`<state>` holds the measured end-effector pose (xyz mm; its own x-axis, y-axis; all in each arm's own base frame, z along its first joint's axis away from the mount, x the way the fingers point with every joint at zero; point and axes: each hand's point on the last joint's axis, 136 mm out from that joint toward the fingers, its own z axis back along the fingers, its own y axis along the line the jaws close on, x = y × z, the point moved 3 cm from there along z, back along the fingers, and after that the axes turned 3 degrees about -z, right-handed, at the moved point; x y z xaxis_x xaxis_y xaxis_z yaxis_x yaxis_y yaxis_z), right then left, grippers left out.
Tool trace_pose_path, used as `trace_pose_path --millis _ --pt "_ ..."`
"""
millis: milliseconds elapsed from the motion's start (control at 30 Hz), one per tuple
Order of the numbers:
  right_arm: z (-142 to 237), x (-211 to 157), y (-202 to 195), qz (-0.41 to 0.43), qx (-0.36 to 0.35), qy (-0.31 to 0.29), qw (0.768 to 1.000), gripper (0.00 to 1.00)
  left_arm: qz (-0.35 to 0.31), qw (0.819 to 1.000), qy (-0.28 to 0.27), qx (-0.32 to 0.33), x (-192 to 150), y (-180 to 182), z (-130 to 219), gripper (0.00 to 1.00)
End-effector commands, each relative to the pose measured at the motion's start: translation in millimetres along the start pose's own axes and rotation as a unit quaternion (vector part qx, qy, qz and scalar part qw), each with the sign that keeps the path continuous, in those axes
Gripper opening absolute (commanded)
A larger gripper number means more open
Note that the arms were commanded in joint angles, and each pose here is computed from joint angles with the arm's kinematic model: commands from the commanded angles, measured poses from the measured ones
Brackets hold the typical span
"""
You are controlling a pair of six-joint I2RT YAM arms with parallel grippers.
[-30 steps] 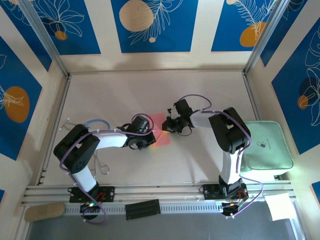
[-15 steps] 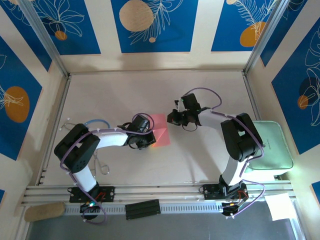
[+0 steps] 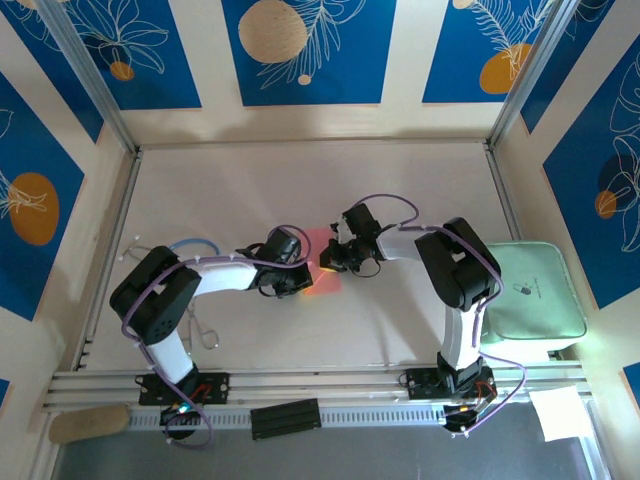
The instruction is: Fold a paper plane with a square sheet of paper (pick it up from the middle)
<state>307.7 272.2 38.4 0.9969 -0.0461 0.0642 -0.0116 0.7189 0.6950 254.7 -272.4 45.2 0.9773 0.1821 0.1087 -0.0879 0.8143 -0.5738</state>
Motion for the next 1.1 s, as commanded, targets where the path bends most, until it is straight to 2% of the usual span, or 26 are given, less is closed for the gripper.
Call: trace_pose_path --millis 0,100,233,600,800,1067 --pt "-6.2 -2.9 -13.9 -0.022 -0.026 0.013 0.999 0.03 -0.035 0.999 -0.006 -0.023 7.7 -16.3 8.8 0.06" --pt "-9.6 -5.9 -21.3 -0.029 -0.038 0.022 0.999 0.02 -0.047 0.998 -0.017 -0.037 13.4 -24.3 8.7 0.13" --pt "-11.6 -8.5 -25.8 -0.033 -0.045 0.027 0.998 0.02 -0.046 0.998 -0.02 -0.048 19.0 -27.6 1.2 0.13" --pt "-11.1 -9.8 -31.4 -0.042 -0.051 0.03 0.997 0.01 -0.043 0.998 -0.017 -0.044 26.5 -23.1 -17.0 0.04" --pt "-11.8 -11.8 -38.1 -0.047 -0.066 0.032 0.996 0.01 -0.023 0.999 -0.004 -0.024 13.1 -1.8 -20.3 0.03" --pt "-18.7 -24.5 -67.7 -0.069 -0.121 0.052 0.989 0.0 0.015 0.999 0.028 -0.01 -16.8 26.5 -13.2 0.04"
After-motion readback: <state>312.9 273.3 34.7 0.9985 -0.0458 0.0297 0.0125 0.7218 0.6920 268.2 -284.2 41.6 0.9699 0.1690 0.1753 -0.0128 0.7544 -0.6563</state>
